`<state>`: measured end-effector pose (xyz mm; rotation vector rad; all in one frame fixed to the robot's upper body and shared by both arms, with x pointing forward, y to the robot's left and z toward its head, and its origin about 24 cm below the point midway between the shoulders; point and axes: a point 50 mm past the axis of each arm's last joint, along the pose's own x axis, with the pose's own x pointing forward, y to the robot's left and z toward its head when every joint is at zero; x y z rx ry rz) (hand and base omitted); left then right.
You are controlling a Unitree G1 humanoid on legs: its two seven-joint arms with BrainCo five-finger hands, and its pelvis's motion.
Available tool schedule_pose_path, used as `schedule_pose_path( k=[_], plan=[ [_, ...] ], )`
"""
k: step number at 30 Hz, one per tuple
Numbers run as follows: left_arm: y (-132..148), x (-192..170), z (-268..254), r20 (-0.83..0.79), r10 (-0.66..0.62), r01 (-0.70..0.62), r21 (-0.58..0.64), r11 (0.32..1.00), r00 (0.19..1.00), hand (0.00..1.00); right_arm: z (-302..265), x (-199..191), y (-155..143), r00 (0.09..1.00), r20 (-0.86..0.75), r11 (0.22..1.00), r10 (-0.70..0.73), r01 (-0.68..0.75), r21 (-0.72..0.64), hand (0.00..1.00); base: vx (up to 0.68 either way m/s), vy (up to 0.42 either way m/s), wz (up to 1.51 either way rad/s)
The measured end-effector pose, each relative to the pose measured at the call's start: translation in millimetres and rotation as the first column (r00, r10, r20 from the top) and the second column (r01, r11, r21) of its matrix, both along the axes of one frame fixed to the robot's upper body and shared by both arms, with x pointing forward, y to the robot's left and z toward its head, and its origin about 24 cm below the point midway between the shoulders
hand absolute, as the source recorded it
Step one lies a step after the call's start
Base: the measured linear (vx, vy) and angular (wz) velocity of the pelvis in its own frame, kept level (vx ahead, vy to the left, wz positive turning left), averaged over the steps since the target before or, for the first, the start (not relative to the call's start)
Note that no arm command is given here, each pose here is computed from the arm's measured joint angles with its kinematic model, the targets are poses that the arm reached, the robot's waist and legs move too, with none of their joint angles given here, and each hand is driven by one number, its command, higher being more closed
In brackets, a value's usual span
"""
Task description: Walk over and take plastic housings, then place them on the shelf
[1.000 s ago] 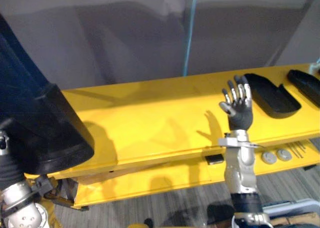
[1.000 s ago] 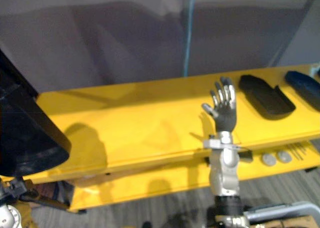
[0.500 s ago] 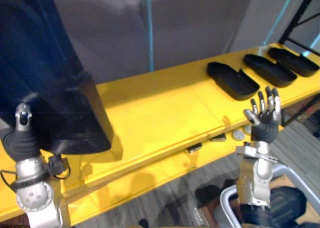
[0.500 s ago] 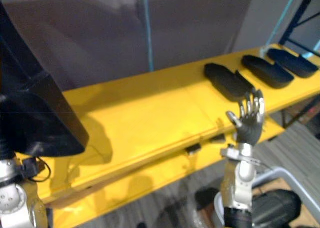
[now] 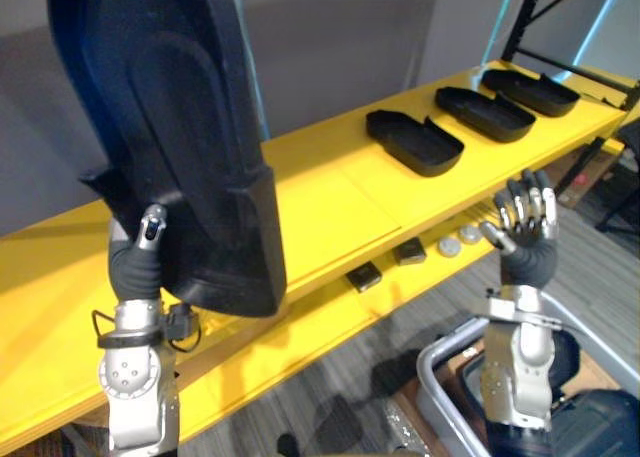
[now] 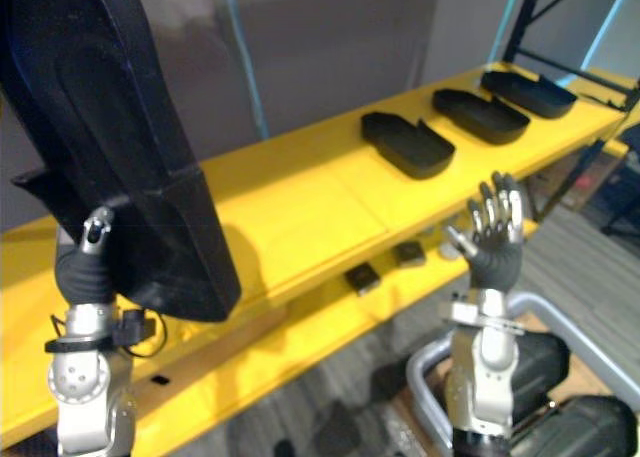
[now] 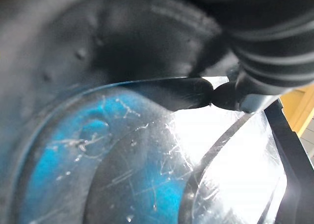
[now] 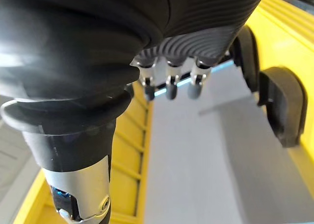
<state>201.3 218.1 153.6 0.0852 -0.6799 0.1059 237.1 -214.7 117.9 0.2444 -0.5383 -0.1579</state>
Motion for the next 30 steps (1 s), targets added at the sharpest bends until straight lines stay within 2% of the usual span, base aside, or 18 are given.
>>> schedule_pose_path(
  k=[6, 13, 16, 20, 25, 30],
  plan=[
    [0.1, -0.1, -0.5, -0.001, 0.007, -0.007, -0.007, 1.000, 1.000, 1.00, -3.0, -0.8, -0.6, 1.000, -0.013, 1.000, -0.003, 0.003, 0.002, 0.00, 0.00, -0.006, -0.03],
    [-15.2, 6.8, -4.6, -0.009, 0.097, -0.097, -0.015, 0.995, 0.995, 1.00, -12.3, 1.7, -0.4, 0.998, -0.065, 1.000, -0.019, 0.020, 0.018, 0.00, -0.04, -0.010, 0.14],
    [-34.7, 18.8, -5.1, 0.008, 0.159, -0.159, 0.051, 0.986, 0.987, 1.00, -15.3, 6.0, 12.5, 0.995, -0.098, 0.999, 0.032, -0.030, 0.024, 0.00, -0.06, -0.031, 0.36],
    [-62.5, 25.5, -5.5, 0.021, 0.141, -0.143, 0.171, 0.975, 0.990, 1.00, -19.4, 11.9, 38.5, 0.980, -0.142, 0.990, 0.138, -0.136, 0.030, 0.00, -0.03, -0.030, 0.22],
    [-69.3, 36.2, -22.4, -0.069, 0.201, -0.179, 0.240, 0.954, 0.977, 1.00, -14.7, 20.1, 52.0, 0.968, -0.151, 0.980, 0.199, -0.197, 0.032, 0.00, 0.00, -0.001, 0.01],
    [-79.6, 44.8, -26.1, -0.056, 0.263, -0.232, 0.321, 0.918, 0.963, 1.00, -13.0, 25.3, 61.0, 0.954, -0.166, 0.968, 0.250, -0.249, 0.025, 0.00, 0.01, -0.010, 0.12]
  ],
)
